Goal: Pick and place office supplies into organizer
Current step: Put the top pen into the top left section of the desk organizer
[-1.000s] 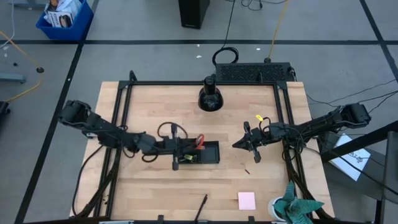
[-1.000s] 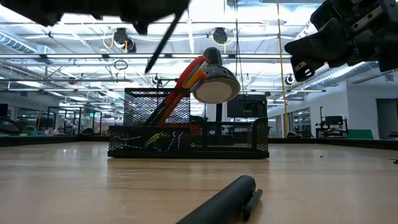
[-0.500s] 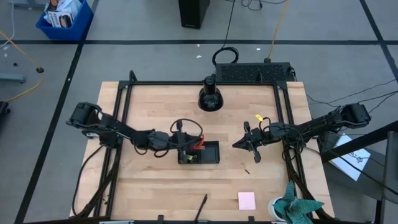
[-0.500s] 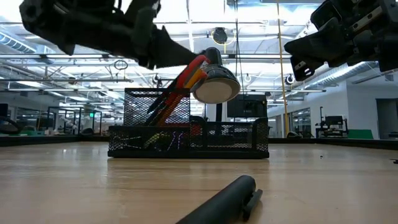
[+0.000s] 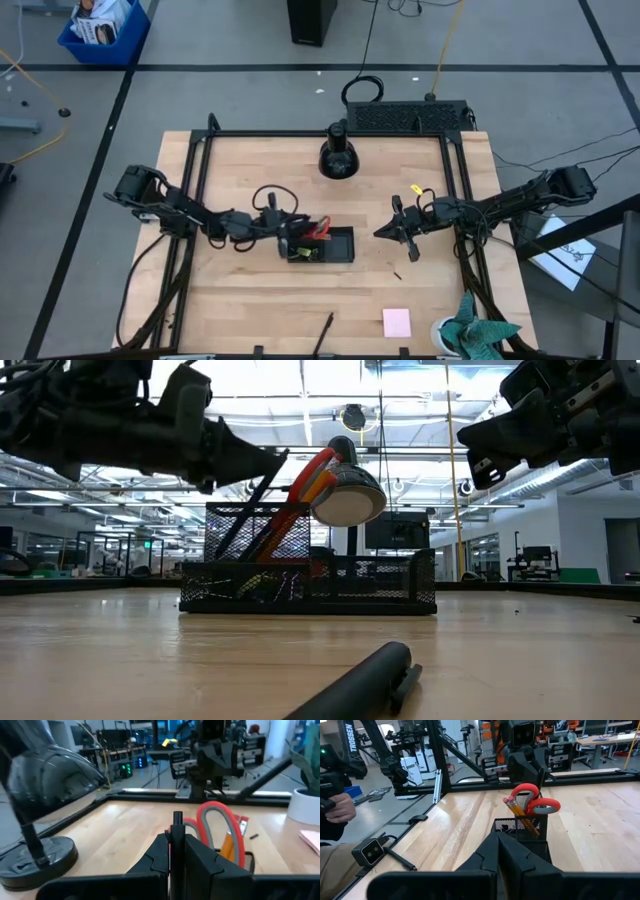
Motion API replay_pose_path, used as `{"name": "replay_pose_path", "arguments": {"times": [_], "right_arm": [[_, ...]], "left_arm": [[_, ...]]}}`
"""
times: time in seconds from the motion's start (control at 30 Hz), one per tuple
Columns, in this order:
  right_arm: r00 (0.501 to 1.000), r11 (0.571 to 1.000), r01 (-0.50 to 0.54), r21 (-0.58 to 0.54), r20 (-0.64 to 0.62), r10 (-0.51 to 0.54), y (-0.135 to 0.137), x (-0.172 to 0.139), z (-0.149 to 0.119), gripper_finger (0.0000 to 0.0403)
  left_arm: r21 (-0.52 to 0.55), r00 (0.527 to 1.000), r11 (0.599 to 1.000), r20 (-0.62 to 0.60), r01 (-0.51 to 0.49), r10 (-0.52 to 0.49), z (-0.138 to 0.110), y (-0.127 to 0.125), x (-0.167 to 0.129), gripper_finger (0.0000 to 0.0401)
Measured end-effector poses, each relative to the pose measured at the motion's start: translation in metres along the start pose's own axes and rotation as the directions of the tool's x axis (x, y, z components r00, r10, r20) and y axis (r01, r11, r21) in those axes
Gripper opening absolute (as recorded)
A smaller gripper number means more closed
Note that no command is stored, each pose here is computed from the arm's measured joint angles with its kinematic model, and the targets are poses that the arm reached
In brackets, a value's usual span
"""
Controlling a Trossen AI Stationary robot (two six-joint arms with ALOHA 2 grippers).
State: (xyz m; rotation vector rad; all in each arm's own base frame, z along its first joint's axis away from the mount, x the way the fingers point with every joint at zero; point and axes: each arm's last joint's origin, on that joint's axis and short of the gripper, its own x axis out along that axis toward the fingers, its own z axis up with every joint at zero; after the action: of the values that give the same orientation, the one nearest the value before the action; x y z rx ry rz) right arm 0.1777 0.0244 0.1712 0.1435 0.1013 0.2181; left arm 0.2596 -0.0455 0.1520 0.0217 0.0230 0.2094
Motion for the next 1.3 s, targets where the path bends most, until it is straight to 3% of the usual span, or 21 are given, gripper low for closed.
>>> {"name": "replay_pose_path", "arguments": {"times": [0.43,0.7,1.3], "right_arm": [[0.998,1.000,-0.008,-0.007,0.059,0.009,0.001,0.000,0.006,0.0000],[0.998,1.000,-0.009,-0.006,0.064,0.010,0.001,0.000,0.006,0.0000],[0.998,1.000,-0.010,-0.007,0.064,0.010,0.001,0.000,0.006,0.0000]], "left_arm": [[-0.013,0.999,0.999,0.021,-0.034,0.035,0.005,-0.011,-0.002,0.0035],[-0.030,0.997,0.997,-0.006,-0.077,0.077,-0.016,-0.016,0.003,0.0035],[-0.032,0.996,0.997,-0.054,-0.074,0.072,-0.028,-0.016,0.006,0.0035]]}}
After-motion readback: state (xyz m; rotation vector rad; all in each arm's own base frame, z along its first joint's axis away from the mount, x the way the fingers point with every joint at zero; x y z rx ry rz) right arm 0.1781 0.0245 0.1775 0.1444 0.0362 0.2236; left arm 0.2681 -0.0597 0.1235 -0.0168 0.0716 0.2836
